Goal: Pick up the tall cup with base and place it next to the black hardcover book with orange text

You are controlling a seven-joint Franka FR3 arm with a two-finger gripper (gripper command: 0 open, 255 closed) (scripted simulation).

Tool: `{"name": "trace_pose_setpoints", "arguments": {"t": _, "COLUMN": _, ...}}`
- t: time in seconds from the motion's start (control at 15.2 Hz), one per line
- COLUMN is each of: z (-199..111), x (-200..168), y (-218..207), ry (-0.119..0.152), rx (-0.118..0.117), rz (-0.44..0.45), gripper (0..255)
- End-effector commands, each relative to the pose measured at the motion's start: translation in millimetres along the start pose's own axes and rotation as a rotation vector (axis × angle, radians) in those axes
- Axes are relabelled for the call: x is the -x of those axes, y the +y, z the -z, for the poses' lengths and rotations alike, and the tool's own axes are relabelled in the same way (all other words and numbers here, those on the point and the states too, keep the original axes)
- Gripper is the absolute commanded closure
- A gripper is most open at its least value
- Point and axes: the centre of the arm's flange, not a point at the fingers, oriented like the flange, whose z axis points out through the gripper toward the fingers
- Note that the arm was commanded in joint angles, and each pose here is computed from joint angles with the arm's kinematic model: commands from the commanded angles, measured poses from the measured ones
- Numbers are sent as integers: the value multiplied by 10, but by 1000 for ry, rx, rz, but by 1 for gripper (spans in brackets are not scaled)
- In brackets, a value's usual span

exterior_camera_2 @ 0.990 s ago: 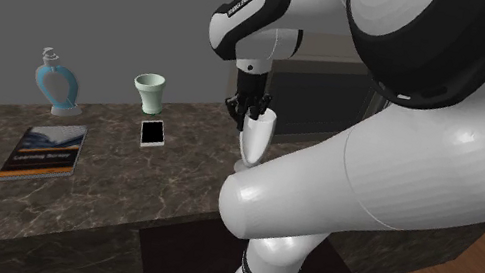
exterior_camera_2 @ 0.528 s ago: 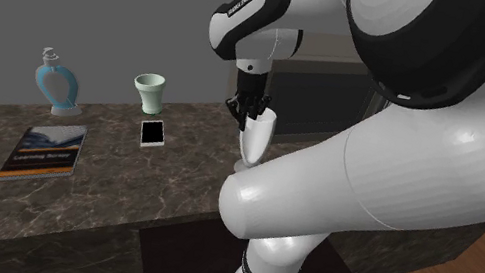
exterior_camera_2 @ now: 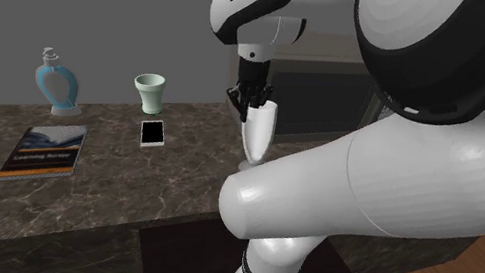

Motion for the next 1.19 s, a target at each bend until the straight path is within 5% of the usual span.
{"name": "trace_pose_setpoints", "arguments": {"t": 0.0, "z": 115, "x": -1, "y": 5, "ry": 0, "rx": 0, "rz": 0, "gripper": 255}}
{"name": "trace_pose_setpoints", "arguments": {"t": 1.12, "z": 1012, "x": 35, "y": 13, "ry": 0, "rx": 0, "rz": 0, "gripper": 255}}
